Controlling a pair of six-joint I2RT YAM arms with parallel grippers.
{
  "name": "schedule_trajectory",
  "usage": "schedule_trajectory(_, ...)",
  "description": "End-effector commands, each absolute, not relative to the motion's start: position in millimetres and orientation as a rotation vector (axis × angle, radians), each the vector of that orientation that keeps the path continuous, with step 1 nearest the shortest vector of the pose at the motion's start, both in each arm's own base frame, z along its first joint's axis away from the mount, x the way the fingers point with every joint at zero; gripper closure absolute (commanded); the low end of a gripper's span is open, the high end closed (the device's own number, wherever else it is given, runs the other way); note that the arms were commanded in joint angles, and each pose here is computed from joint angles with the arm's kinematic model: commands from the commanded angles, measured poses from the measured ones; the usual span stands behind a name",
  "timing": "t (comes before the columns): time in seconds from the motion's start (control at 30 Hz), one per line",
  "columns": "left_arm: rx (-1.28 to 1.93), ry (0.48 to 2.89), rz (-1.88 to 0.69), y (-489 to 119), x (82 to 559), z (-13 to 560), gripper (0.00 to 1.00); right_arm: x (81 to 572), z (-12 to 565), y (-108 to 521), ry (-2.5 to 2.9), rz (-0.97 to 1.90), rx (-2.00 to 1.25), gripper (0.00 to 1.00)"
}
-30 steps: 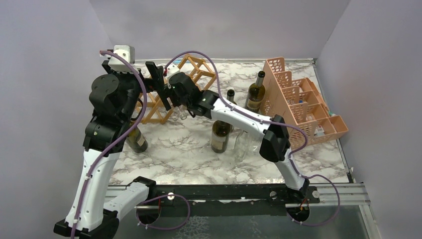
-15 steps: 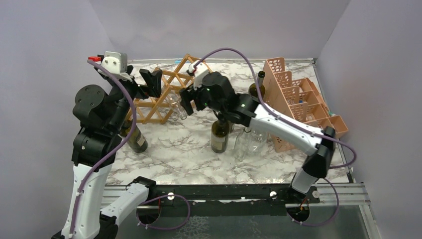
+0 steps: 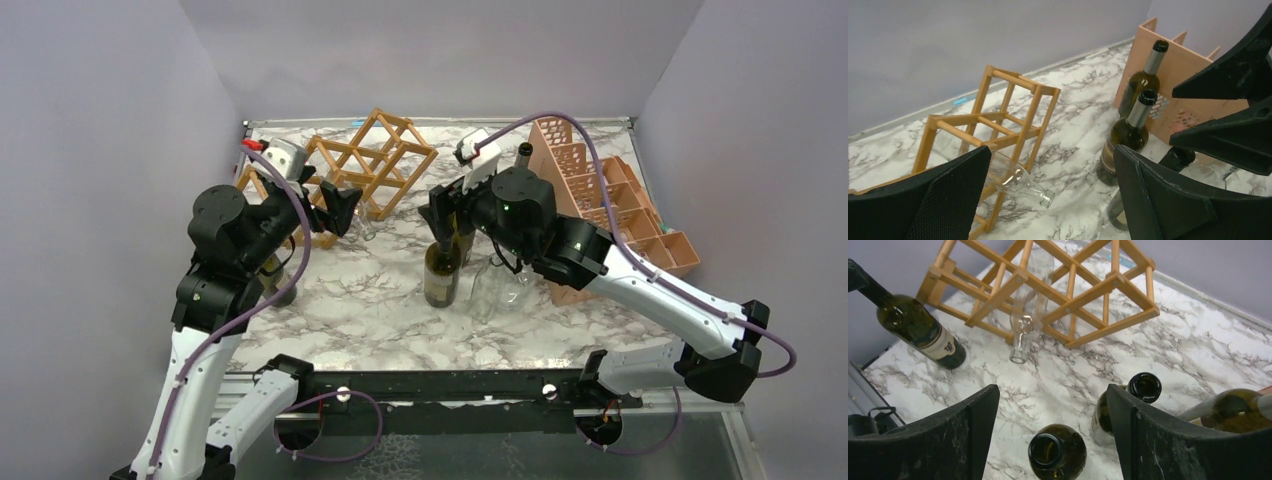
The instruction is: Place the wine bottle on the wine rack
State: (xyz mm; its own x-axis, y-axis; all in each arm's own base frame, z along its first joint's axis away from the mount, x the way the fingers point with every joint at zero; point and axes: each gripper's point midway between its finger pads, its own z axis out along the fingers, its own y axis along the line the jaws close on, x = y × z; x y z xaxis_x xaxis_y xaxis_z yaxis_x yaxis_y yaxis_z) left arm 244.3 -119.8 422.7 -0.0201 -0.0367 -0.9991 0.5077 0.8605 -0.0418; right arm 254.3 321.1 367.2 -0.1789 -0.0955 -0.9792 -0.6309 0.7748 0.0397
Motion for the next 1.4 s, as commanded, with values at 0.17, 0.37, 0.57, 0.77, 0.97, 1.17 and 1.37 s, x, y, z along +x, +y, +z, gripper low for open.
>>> schedule_trajectory(0.17,0.439,1.416,-0.457,-125.7,240.7,393.4,0.01,242.3,286.6,312.6,1.909,0.480,-0.624,0.23)
schedule_trajectory(0.37,0.412,1.410,-0.480,-128.1,246.2,371.0,0.01,239.3,270.5,315.7,1.918,0.495,-0.647,0.32)
schedule_trajectory(0.57,0.464,1.444,-0.521,-138.2,246.9,353.0,0.01,236.7,264.3,324.0,1.909,0.512,-0.711,0.51)
schedule_trajectory(0.77,0.563,1.455,-0.590,-153.6,240.3,335.1,0.01,233.8,268.7,326.4,1.872,0.532,-0.756,0.79)
schedule_trajectory(0.97,0.755,1.460,-0.765,-182.3,219.4,308.1,0.01,230.6,282.2,334.7,1.817,0.582,-0.790,0.98)
schedule_trajectory(1.17,0.837,1.477,-0.944,-203.1,210.0,284.4,0.01,223.1,299.9,343.0,1.746,0.664,-0.813,0.99)
schedule_trajectory(1.37,0.886,1.382,-1.010,-221.9,211.2,282.0,0.01,208.2,319.8,351.0,1.632,0.778,-0.857,0.99)
